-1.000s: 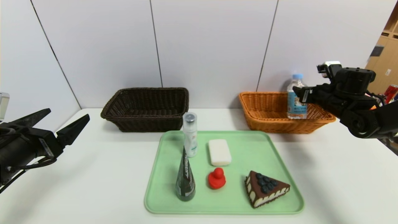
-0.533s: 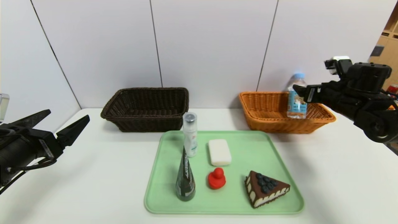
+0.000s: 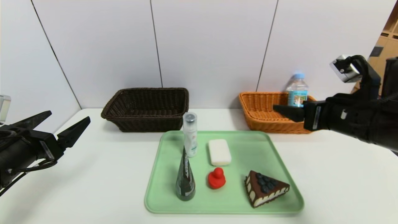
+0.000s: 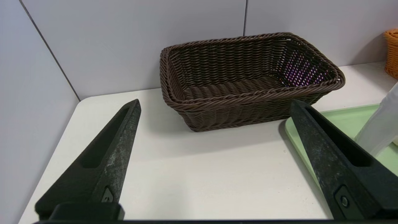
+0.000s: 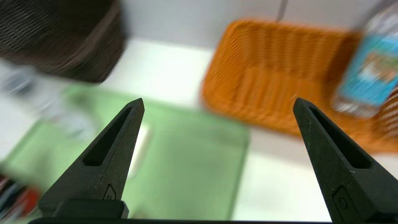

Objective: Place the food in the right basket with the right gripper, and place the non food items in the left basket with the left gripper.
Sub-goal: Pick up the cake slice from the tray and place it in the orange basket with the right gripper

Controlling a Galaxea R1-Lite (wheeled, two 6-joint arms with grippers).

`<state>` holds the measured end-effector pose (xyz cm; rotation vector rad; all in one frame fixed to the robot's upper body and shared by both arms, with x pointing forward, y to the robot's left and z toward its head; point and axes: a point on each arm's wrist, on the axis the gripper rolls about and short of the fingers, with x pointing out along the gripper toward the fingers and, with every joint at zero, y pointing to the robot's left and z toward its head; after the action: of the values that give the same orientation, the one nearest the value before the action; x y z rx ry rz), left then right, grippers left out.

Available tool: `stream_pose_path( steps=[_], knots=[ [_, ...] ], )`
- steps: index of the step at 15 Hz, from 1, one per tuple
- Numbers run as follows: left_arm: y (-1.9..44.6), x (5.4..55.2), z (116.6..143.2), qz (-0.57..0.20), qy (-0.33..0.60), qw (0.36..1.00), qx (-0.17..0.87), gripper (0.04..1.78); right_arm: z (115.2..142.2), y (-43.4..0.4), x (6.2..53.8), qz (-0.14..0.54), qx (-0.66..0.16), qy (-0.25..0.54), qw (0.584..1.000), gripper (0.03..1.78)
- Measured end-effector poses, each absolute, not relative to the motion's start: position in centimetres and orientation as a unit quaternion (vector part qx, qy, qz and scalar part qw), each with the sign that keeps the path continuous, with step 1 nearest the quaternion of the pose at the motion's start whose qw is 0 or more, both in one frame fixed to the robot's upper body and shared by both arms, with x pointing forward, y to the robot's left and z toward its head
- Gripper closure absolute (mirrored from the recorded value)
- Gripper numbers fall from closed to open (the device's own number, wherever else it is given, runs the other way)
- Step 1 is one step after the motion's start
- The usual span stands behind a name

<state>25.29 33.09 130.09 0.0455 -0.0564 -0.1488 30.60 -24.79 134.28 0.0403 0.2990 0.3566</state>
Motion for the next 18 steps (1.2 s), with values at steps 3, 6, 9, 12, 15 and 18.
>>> stream_pose_path(
  steps=[3, 6, 9, 12, 15, 18],
  knots=[
    [33.1, 24.9, 130.3, -0.076, -0.035, 0.996, 0.030, 0.13, 133.1, -23.0, 25.7, 0.277, -0.036, 0.223, 0.934, 0.13],
    [33.1, 24.6, 130.3, -0.077, -0.039, 0.995, 0.049, 0.13, 131.7, -23.3, 23.5, 0.356, -0.149, 0.264, 0.884, 0.12],
    [33.1, 24.1, 130.1, -0.079, -0.042, 0.993, 0.080, 0.13, 131.6, -23.6, 24.3, 0.382, -0.224, 0.288, 0.849, 0.12],
    [33.0, 23.3, 129.8, -0.080, -0.043, 0.992, 0.084, 0.13, 131.5, -23.0, 26.2, 0.395, -0.271, 0.304, 0.823, 0.12],
    [33.0, 22.8, 129.8, -0.081, -0.047, 0.992, 0.086, 0.13, 130.8, -21.8, 28.4, 0.400, -0.283, 0.319, 0.811, 0.12],
    [33.0, 22.6, 129.5, -0.081, -0.044, 0.992, 0.086, 0.13, 129.6, -20.9, 30.0, 0.404, -0.289, 0.340, 0.798, 0.12]
  ],
)
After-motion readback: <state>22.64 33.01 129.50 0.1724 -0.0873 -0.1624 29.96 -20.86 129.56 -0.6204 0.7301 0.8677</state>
